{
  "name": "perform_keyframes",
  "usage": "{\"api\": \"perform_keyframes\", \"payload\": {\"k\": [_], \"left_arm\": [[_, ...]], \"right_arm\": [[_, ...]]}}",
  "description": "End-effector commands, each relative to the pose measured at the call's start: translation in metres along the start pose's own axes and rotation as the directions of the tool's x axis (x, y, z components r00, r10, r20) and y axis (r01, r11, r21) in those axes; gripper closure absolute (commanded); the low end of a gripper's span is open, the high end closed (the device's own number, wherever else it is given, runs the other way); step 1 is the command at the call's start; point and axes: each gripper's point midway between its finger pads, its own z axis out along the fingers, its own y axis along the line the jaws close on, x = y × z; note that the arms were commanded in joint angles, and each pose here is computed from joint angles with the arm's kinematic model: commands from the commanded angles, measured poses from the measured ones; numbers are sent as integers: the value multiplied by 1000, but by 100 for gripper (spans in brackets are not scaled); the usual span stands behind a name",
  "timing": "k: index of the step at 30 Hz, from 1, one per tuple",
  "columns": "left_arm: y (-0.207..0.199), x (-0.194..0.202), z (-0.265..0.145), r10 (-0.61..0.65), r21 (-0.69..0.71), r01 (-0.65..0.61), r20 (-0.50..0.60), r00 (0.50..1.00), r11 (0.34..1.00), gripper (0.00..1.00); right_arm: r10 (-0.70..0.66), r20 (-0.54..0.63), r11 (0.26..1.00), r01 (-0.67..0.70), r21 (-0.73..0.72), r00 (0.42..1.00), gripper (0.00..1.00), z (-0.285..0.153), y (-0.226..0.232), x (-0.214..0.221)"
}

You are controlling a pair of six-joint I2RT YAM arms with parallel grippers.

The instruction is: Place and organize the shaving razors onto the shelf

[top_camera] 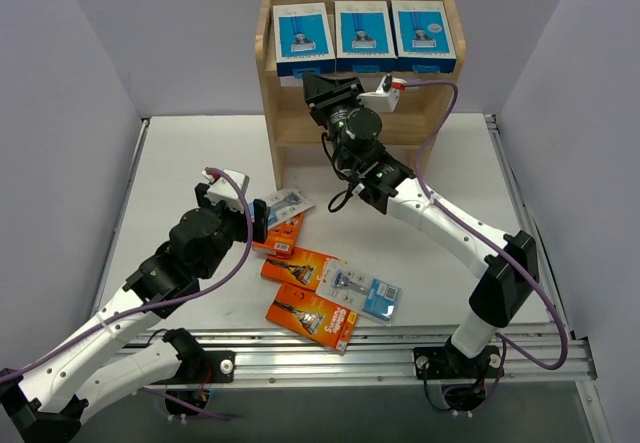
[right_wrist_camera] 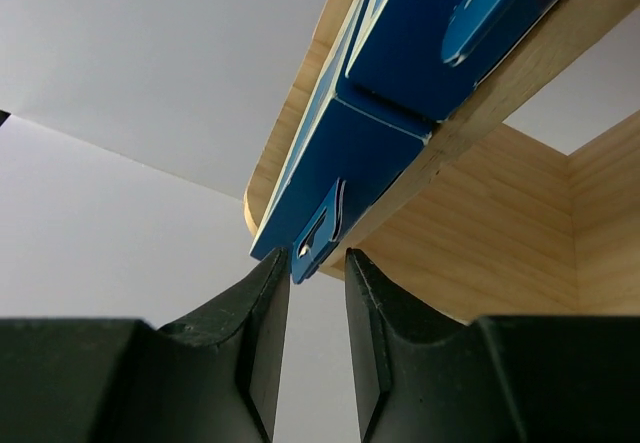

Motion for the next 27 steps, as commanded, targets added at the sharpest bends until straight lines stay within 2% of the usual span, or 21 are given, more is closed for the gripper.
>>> {"api": "perform_keyframes", "payload": {"k": [1,15,18,27], "left_arm": [[-2,-2,0,8,8,-8,6,1000,1000,11],[-4,1,1,15,14,-15,-4,1000,1000,11],[-5,1,1,16,17,-16,-4,1000,1000,11],[-6,2,0,20,18,-19,-10,1000,1000,11]], "right_arm": [[85,88,994,-78,-81,992,75,-4,37,-39],[126,87,988,-117,-99,988,77,12,36,-41],[134,87,987,-125,-101,987,81,15,36,-40],[163,71,983,-156,-93,984,84,22,28,-32]]}}
